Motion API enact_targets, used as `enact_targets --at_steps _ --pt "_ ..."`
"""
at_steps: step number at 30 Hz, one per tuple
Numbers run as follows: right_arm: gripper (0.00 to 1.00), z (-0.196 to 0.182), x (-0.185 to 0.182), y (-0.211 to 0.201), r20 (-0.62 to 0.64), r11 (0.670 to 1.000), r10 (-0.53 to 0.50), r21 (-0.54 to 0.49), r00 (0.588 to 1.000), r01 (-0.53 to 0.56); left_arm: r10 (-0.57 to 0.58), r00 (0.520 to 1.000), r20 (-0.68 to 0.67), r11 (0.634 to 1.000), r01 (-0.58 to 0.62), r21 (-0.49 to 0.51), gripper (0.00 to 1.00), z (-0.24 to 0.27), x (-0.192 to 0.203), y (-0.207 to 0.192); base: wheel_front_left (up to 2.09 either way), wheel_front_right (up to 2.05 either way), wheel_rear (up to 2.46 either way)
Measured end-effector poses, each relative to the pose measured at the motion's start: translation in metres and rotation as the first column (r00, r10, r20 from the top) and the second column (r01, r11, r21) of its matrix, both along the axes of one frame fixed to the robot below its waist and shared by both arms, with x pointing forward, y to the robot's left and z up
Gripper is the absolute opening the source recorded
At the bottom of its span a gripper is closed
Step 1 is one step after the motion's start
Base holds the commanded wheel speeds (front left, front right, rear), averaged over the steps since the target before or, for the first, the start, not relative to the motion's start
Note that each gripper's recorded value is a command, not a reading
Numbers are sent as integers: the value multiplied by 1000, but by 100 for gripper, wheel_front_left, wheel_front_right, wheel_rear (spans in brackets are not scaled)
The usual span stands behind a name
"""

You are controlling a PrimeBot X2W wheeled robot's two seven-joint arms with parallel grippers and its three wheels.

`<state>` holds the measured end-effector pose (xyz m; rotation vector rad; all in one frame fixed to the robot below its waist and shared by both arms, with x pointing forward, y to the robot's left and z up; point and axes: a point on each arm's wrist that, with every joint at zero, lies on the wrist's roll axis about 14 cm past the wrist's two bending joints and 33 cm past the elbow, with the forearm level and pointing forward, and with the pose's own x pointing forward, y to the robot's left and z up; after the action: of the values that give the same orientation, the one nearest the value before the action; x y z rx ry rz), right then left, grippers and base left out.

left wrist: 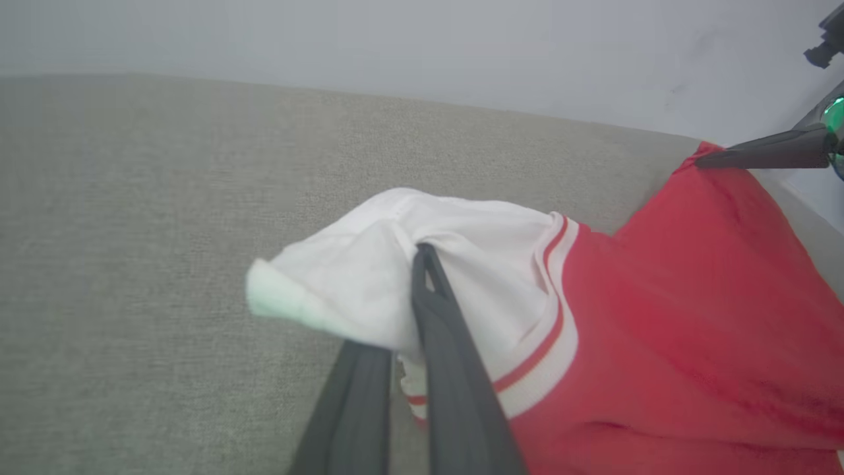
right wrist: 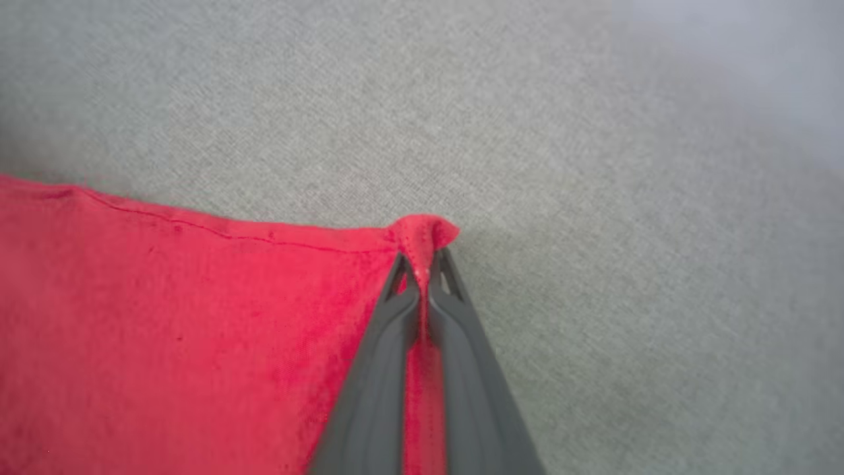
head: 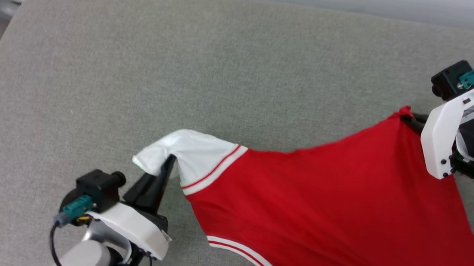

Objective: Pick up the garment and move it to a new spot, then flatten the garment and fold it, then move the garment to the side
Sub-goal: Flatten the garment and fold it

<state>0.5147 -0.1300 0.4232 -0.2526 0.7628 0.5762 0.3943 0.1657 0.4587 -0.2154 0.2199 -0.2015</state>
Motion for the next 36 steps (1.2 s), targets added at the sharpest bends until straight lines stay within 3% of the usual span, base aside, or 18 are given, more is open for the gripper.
enact_targets --at_steps 5,9,17,25,36 --pt "0 53 5 -4 162 997 -27 77 986 15 -25 991 130 999 22 30 0 46 14 1 0 0 0" --pt "0 102 7 -14 298 989 -73 144 952 30 -52 966 255 997 34 75 0 94 26 2 0 0 0" --pt "0 190 9 -40 516 964 -190 261 835 58 -152 857 493 982 76 171 0 201 52 -15 0 0 0" --pt "0 256 27 -46 662 942 -263 333 702 39 -255 739 624 961 122 248 0 280 82 -42 0 0 0" --pt "0 316 92 -42 773 938 -305 345 556 34 -287 685 670 945 88 314 0 330 170 -46 0 0 0"
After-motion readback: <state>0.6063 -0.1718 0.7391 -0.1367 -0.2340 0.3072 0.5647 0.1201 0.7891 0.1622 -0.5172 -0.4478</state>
